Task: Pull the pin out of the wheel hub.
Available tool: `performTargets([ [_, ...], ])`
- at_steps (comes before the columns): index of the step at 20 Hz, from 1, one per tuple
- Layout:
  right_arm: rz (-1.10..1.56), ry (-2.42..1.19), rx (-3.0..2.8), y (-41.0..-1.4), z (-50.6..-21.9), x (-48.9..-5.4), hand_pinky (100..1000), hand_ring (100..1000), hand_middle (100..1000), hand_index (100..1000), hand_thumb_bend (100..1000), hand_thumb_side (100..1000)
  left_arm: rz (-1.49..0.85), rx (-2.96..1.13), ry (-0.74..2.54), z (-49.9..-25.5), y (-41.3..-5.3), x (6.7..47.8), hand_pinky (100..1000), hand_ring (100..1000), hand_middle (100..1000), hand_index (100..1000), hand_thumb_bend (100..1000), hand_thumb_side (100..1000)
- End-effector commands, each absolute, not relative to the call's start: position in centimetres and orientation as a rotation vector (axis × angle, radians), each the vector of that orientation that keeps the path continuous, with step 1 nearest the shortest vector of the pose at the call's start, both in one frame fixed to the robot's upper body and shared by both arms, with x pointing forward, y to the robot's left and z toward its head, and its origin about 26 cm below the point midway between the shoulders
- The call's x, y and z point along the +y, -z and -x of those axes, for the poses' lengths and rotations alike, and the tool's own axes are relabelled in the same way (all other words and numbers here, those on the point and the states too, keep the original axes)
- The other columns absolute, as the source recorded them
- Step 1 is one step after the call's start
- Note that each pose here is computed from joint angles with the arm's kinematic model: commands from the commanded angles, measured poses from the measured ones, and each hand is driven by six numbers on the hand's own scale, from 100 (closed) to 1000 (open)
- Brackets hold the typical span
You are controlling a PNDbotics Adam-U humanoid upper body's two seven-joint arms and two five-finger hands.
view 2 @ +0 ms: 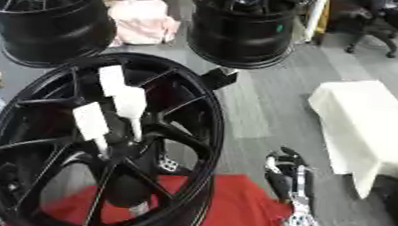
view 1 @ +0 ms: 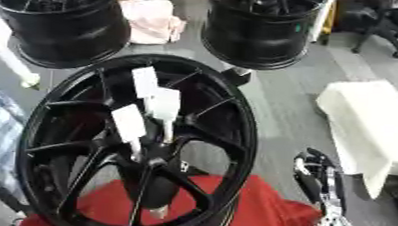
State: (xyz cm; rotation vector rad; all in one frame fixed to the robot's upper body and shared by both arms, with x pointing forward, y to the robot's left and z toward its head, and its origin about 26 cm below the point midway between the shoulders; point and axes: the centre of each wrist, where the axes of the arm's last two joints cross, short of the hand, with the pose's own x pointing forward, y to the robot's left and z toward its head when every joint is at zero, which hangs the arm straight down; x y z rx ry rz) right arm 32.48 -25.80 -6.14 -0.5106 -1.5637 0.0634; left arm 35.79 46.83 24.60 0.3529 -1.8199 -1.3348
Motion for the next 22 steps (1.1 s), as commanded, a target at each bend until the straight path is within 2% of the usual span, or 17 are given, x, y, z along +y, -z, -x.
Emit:
performTargets([
  [1, 0.543, -0.074, -1.594, 5.2, -33.0, -26.7, 717, 639, 638, 818, 100, 513, -0.444, -1.737, 1.434, -34.0, -23.8, 50.7, 737, 716, 686, 811, 593, 484],
  [5, 0.539, -0.067, -1.593, 5.1, -33.1, -26.5, 717, 639, 638, 818, 100, 515, -0.460, -1.676, 1.280, -33.7, -16.1, 51.5, 765, 756, 735, 824, 629, 524],
  [8, 0.530, -0.061, -1.594, 4.9, -33.2, -26.3, 717, 639, 639, 818, 100, 516, -0.465, -1.618, 1.120, -33.0, -10.3, 51.1, 743, 738, 712, 806, 601, 510],
  [11, 0.522, -0.055, -1.599, 4.8, -33.4, -26.0, 717, 639, 639, 818, 100, 516, -0.448, -1.593, 0.954, -32.3, -6.3, 50.3, 715, 709, 677, 782, 563, 494],
  [14, 0.518, -0.050, -1.600, 4.7, -33.5, -25.9, 717, 639, 639, 818, 100, 516, -0.409, -1.586, 0.833, -31.6, -3.9, 49.1, 707, 698, 664, 772, 536, 496],
  [22, 0.507, -0.045, -1.584, 4.8, -33.5, -25.9, 717, 639, 639, 818, 100, 516, -0.344, -1.570, 0.601, -29.6, -0.6, 47.3, 696, 684, 645, 755, 489, 495],
])
